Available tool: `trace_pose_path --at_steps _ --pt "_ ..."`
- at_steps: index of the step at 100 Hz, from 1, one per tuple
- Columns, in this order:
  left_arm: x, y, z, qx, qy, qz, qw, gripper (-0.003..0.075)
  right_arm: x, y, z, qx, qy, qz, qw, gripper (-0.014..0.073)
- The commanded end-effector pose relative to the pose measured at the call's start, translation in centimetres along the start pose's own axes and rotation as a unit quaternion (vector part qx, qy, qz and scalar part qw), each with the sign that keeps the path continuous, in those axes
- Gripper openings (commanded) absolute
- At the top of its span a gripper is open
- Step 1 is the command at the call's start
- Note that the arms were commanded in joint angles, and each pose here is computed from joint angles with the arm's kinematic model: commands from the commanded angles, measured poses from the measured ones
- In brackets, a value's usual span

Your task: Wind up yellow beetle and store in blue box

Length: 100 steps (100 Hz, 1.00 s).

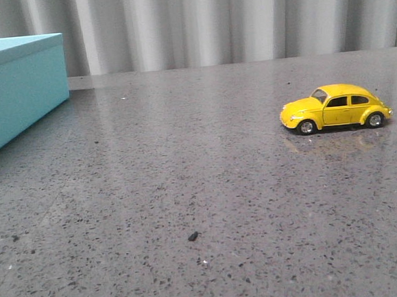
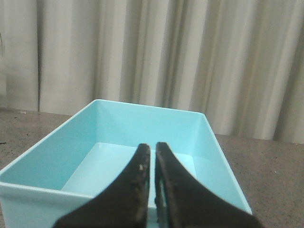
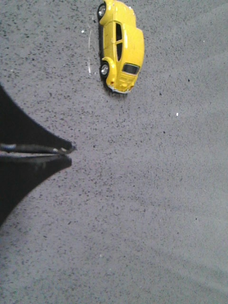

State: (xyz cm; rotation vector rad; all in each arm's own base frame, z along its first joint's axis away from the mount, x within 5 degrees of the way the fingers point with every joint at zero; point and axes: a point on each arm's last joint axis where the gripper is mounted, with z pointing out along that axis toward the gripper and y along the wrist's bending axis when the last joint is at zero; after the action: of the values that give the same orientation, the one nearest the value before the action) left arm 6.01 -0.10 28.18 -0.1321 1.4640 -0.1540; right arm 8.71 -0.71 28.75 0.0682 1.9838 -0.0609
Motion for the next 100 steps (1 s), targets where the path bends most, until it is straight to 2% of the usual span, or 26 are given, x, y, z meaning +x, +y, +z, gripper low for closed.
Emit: trace_pose_path --at_steps 1,27,51,70,82,100 --pt "-2.0 -0.1 0.6 -0.005 -0.051 0.0 0.999 -0.0021 -1.9 -0.1 0.6 0.005 -0.018 -0.003 1.0 -0.0061" --pt "-2.4 -0.1 0.7 -0.008 -0.072 0.0 0.997 -0.0021 -2.5 0.2 1.8 -0.01 0.028 -0.004 1.0 -0.0061" --pt "-2.4 -0.1 0.7 -0.007 -0.069 0.0 0.998 -0.0021 -5.7 1.7 3.0 -0.06 0.09 -0.031 0.994 -0.0061" --pt "-2.4 -0.1 0.7 -0.007 -0.069 0.0 0.998 -0.0021 -8.9 3.5 4.9 -0.097 0.108 -0.051 0.988 -0.0061" --pt "-2.4 -0.1 0.7 -0.007 -0.069 0.0 0.998 -0.0021 -10.5 4.8 6.7 -0.114 0.148 -0.062 0.98 -0.0061" --pt "-2.4 -0.1 0.7 -0.007 -0.069 0.0 0.998 -0.0021 -12.5 7.2 9.4 -0.15 0.181 -0.054 0.97 -0.0061"
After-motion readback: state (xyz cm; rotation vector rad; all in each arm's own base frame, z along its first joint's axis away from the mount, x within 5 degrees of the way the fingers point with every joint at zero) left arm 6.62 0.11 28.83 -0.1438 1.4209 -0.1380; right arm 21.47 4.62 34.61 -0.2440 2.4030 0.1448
